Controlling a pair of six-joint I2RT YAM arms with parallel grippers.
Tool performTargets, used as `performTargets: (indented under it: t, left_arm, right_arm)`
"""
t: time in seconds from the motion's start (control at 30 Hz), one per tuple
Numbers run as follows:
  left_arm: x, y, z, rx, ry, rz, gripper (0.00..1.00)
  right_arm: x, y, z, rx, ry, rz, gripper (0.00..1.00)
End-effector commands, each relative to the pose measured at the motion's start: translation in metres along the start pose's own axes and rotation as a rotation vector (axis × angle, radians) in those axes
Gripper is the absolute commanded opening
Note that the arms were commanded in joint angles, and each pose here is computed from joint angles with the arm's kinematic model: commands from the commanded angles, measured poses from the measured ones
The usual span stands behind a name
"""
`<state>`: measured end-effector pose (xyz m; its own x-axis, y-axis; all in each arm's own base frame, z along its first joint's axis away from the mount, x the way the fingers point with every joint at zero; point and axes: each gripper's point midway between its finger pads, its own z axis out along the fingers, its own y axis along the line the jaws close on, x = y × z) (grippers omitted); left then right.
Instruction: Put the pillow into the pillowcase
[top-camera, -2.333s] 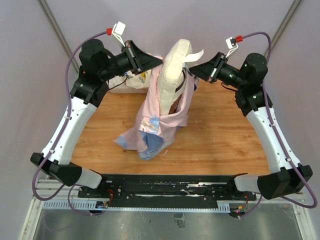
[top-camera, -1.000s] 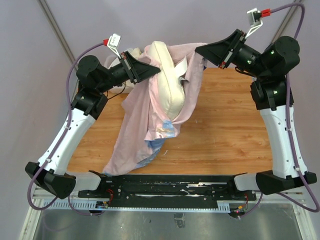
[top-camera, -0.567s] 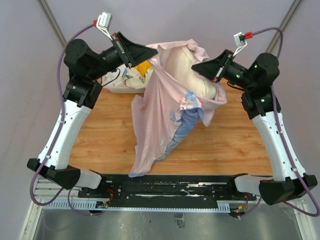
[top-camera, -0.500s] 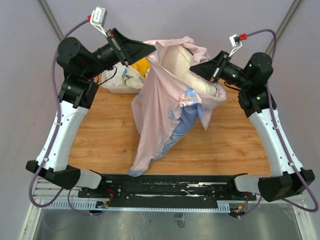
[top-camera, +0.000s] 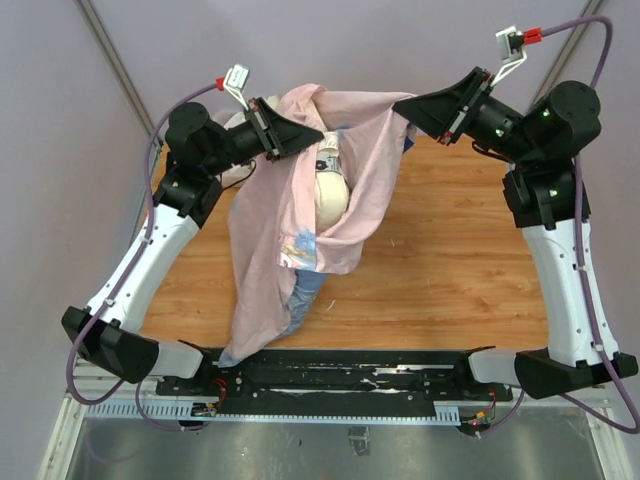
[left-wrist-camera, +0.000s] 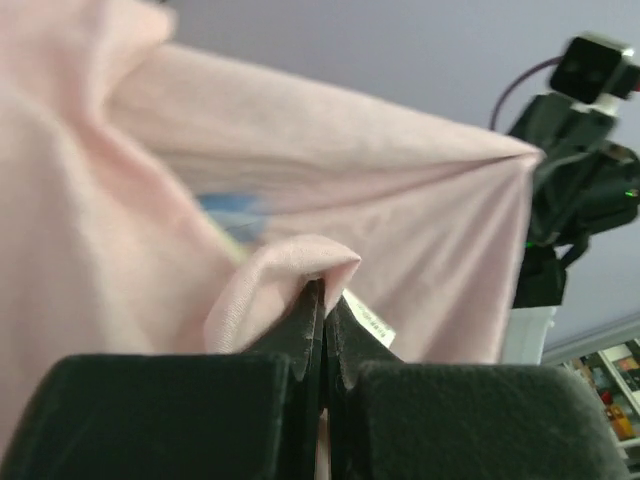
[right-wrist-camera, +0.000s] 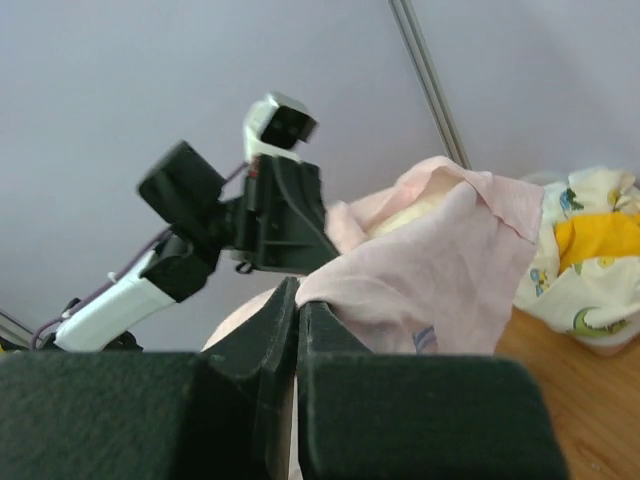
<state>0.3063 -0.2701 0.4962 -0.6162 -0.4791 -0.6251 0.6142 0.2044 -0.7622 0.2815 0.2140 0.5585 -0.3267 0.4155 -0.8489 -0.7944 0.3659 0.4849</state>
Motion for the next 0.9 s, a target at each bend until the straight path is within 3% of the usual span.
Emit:
performTargets:
  t: [0.0,0.13,0.3,0.5,0.6,0.87]
  left_arm:
    - [0.001,0.001,-0.004,0.039,-0.034,0.035,0.00]
    - [0.003,0.004,-0.002,0.050,-0.018,0.002,0.00]
    - [-0.040,-0.058,-0.014,0.146,-0.081,0.076,0.00]
    - [-0.076,-0.121,-0.029,0.252,-0.147,0.165,0.00]
    - [-0.074,-0.106,-0.027,0.211,-0.141,0.166,0.00]
    - [-0.026,-0.022,-0.024,0.125,-0.081,0.001,0.00]
  right_arm:
    - [-0.041,0.056,-0.022,-0.094,-0.124,-0.165,0.01]
    - [-0.030,0.038,-0.019,-0.051,-0.099,-0.145,0.01]
    - [-0.003,0.002,-0.009,-0.007,-0.049,-0.074,0.01]
    - [-0.002,-0.008,0.000,-0.017,-0.040,-0.038,0.01]
    - [-0.026,0.023,-0.002,-0.082,-0.080,-0.085,0.01]
    - [-0.078,0.106,-0.031,-0.196,-0.203,-0.245,0.01]
